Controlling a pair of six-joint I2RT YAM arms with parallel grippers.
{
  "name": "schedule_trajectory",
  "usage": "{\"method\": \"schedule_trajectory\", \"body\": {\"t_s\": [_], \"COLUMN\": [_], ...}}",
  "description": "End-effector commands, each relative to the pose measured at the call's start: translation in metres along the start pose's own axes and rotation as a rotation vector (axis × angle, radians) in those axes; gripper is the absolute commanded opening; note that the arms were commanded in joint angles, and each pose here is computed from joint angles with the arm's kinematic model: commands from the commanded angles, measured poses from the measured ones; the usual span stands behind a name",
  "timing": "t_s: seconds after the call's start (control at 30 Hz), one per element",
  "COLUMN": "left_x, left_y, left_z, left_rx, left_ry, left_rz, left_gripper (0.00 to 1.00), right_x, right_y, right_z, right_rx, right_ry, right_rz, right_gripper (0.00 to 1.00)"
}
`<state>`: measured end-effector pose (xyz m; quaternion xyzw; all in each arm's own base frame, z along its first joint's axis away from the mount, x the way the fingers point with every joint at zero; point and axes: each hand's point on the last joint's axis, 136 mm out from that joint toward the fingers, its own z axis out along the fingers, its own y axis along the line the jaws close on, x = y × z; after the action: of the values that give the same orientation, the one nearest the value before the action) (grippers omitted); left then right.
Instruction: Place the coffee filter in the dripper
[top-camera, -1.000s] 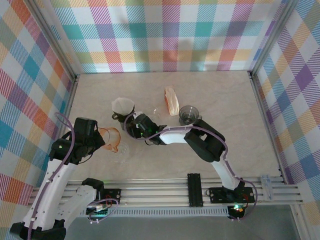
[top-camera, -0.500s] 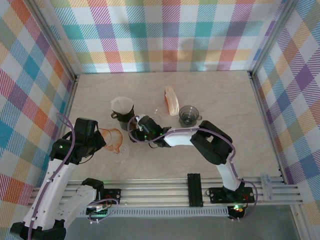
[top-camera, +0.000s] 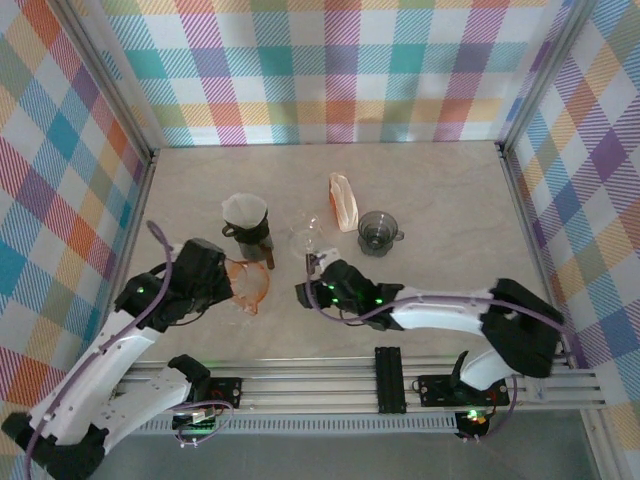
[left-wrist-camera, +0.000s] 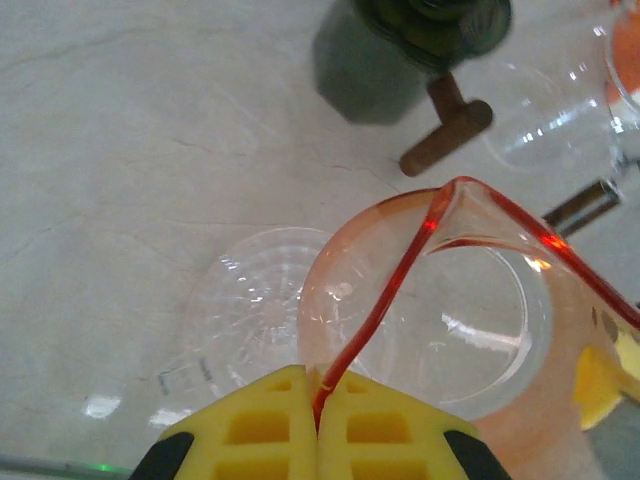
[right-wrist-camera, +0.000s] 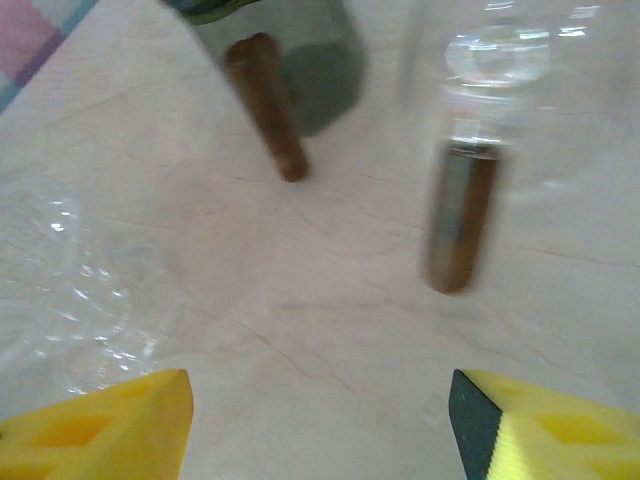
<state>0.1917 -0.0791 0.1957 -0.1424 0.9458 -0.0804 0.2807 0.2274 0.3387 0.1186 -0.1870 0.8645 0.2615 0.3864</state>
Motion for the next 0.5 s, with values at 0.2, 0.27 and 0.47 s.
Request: {"method": "schedule_trajectory", "body": {"t_s": [0.2, 0.27, 0.47], "left_x": [0.008, 0.018, 0.044], "left_y": [-0.095, -0.113, -0.147], "left_z": [0.027, 0.04, 0.08], "left_rx": [0.04, 0.034, -0.002], "left_ry": [-0.033, 0.009, 0.114], "left_rz": [0.169, 0.219, 0.336], "left_gripper": [0.0, 0.0, 0.0], "right_x": [0.009, 0.011, 0.017], "right_y": [-0.082, -0.088, -0.103], "right_z": [-0.09, -0.102, -0.128], "right_rx": [0.275, 0.285, 0.316], "right_ry": [-0.077, -0.082, -0.081], "right_rz": [0.028, 0.034, 0.041], "right_gripper": [0.72, 0.73, 0.73]}}
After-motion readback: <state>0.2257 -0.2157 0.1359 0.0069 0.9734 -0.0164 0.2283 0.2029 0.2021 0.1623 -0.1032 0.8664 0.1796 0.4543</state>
